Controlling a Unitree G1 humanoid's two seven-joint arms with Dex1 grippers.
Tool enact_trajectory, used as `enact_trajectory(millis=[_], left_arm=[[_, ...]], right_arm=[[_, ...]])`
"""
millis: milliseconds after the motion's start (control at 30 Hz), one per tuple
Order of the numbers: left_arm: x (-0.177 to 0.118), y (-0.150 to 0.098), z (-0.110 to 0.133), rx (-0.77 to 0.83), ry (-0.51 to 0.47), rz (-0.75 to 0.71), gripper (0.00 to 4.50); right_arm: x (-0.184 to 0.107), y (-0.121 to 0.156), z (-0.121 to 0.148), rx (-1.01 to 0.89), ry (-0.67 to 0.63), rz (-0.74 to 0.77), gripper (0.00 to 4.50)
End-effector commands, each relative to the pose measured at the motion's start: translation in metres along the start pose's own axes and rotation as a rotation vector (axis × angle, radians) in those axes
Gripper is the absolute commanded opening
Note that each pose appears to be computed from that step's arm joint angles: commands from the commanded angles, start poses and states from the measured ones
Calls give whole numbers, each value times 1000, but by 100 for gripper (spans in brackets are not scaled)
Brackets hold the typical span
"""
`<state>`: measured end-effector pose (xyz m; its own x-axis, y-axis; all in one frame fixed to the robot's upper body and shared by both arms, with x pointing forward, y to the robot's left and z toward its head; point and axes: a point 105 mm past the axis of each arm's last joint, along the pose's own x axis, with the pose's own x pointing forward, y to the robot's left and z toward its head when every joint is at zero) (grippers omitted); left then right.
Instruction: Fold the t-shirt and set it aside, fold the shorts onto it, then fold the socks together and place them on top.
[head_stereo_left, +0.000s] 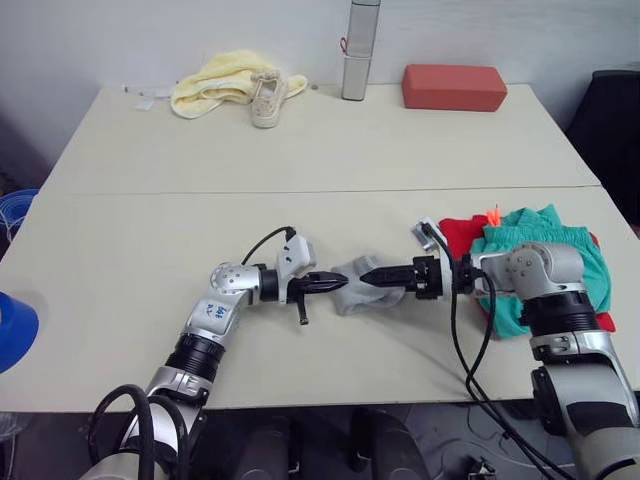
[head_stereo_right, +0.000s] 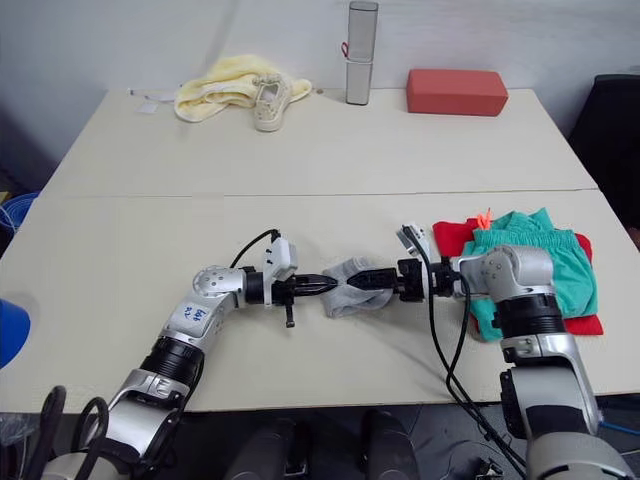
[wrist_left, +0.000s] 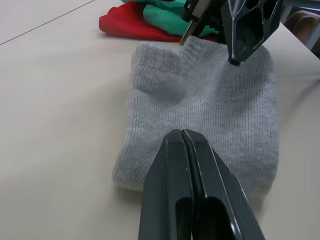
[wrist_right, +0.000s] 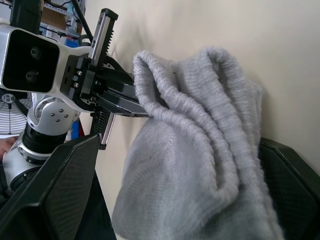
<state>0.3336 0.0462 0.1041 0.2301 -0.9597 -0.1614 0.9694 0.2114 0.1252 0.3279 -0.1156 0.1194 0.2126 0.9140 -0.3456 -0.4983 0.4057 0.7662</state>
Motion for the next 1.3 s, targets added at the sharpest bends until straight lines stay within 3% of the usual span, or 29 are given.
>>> enact_trajectory(millis=[33, 333, 400, 467, 567, 700, 833, 967, 1000, 1067, 1133, 1300], left_arm=[[1, -1, 4, 21, -2, -6, 0], [-10, 2, -1, 22, 8, 24, 0], [-17, 1, 7, 17, -32, 23, 0], [-25, -1, 16, 2, -86, 24, 0], [-44, -4, 43, -26, -227, 41, 62], [-68, -19, 63, -10, -291, 21, 187], [-78, -36, 70, 53, -271, -16, 314], [-78, -62, 72, 104, -267, -87, 440], [-77, -62, 72, 95, -276, -80, 449], [-72, -64, 72, 89, -308, -58, 450], [-69, -66, 74, 55, -331, -51, 450], [-60, -62, 85, 61, -382, -27, 450]], right_arm=[[16, -6, -15, 45, 62, -5, 365], [20, 4, -4, 35, -16, 58, 58], [12, 11, 3, 18, -70, 95, 23], [4, 18, 5, -7, -108, 121, 21], [-14, 32, 6, -56, -179, 158, 21], [-42, 52, 1, -111, -295, 192, 21], [-69, 54, -2, -120, -457, 129, 21], [-111, 56, 4, -148, -801, 30, 21], [-119, 56, 5, -140, -862, -2, 21], [-165, 54, 12, -98, -1179, -122, 21], [-193, 52, 10, -34, -1377, -179, 21], [-227, 36, 8, 120, -1605, -247, 21]])
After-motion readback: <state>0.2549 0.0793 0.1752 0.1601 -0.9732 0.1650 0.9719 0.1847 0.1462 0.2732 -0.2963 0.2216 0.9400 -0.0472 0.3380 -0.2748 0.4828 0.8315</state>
